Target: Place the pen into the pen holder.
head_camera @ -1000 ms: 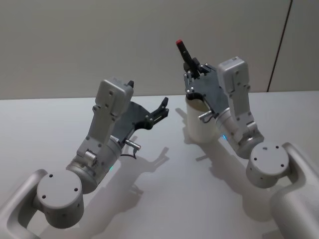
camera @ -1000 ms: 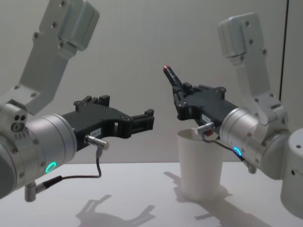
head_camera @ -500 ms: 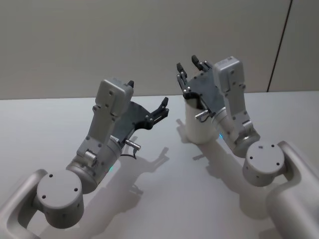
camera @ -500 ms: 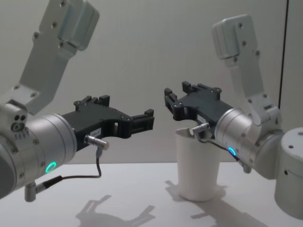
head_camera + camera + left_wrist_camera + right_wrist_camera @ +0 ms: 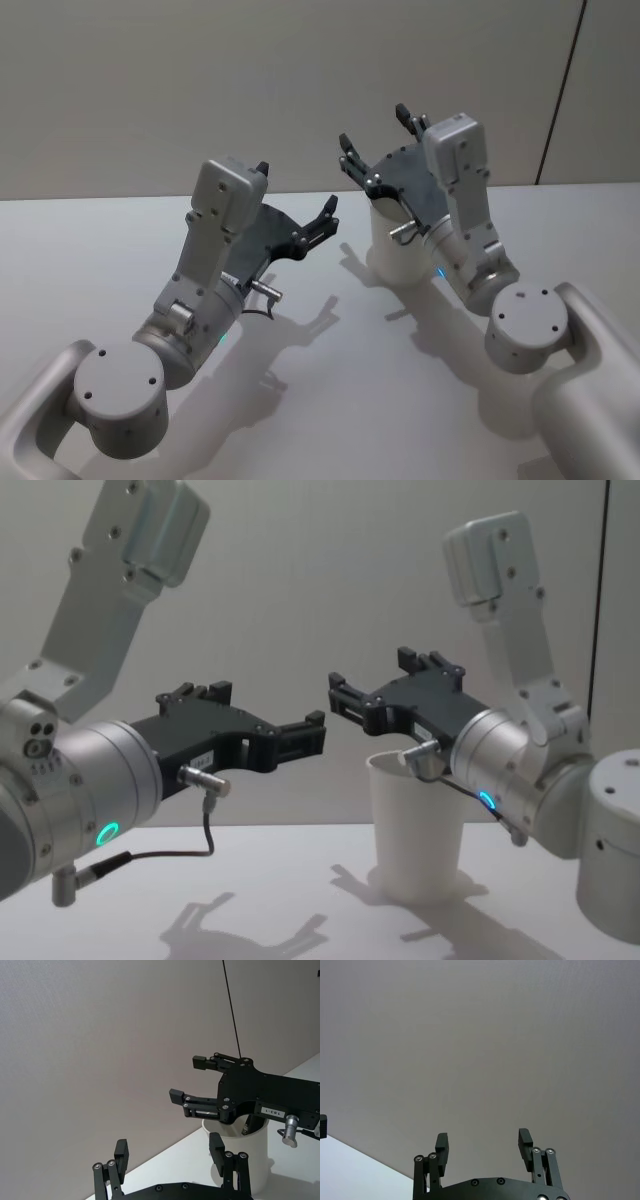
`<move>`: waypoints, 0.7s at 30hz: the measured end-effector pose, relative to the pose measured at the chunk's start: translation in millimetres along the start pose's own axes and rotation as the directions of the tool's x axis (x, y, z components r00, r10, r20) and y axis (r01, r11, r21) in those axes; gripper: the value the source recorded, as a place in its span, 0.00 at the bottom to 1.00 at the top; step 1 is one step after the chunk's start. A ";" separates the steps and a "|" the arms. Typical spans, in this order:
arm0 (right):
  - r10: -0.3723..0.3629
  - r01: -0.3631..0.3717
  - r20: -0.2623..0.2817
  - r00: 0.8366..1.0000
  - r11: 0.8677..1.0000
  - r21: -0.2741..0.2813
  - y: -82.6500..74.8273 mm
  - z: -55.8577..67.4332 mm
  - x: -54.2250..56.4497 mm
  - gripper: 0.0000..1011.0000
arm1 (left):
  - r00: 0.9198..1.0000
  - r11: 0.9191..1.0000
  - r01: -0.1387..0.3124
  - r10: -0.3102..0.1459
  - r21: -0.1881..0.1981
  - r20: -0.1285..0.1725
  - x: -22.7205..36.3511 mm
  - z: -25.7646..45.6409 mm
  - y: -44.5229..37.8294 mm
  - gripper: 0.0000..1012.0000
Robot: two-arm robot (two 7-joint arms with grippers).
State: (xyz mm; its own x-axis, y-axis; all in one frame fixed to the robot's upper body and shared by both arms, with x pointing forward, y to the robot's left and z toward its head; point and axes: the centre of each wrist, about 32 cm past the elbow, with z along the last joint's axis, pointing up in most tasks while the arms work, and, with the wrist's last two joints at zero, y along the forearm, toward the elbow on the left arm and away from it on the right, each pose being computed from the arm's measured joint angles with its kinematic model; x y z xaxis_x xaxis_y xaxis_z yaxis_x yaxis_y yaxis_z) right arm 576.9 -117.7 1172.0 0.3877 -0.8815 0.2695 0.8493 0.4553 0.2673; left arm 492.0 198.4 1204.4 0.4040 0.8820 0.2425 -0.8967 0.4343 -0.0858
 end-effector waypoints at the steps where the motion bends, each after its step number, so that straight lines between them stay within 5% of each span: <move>1: 0.000 0.000 0.000 1.000 1.000 0.000 0.1 0.0 0.0 0.87 | 1.000 1.000 0.000 0.000 0.000 0.000 0.0 0.0 0.0 0.99; 7: 0.000 0.000 -0.003 1.000 1.000 0.004 -0.1 1.3 0.5 0.99 | 1.000 1.000 0.000 0.000 0.000 0.000 0.0 0.0 0.0 0.99; 21: -0.024 0.026 -0.061 0.998 0.999 0.032 -20.6 21.1 10.7 0.99 | 1.000 1.000 0.000 0.000 0.000 0.000 0.0 0.0 0.0 0.99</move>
State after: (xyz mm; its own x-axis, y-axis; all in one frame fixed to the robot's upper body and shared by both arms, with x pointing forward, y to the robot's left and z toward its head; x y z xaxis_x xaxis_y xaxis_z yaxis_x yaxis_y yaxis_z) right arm 556.0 -133.9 1188.9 0.3883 -0.8981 0.2063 0.8472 0.4360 0.3036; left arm 492.0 198.4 1204.4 0.4040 0.8820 0.2425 -0.8967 0.4343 -0.0859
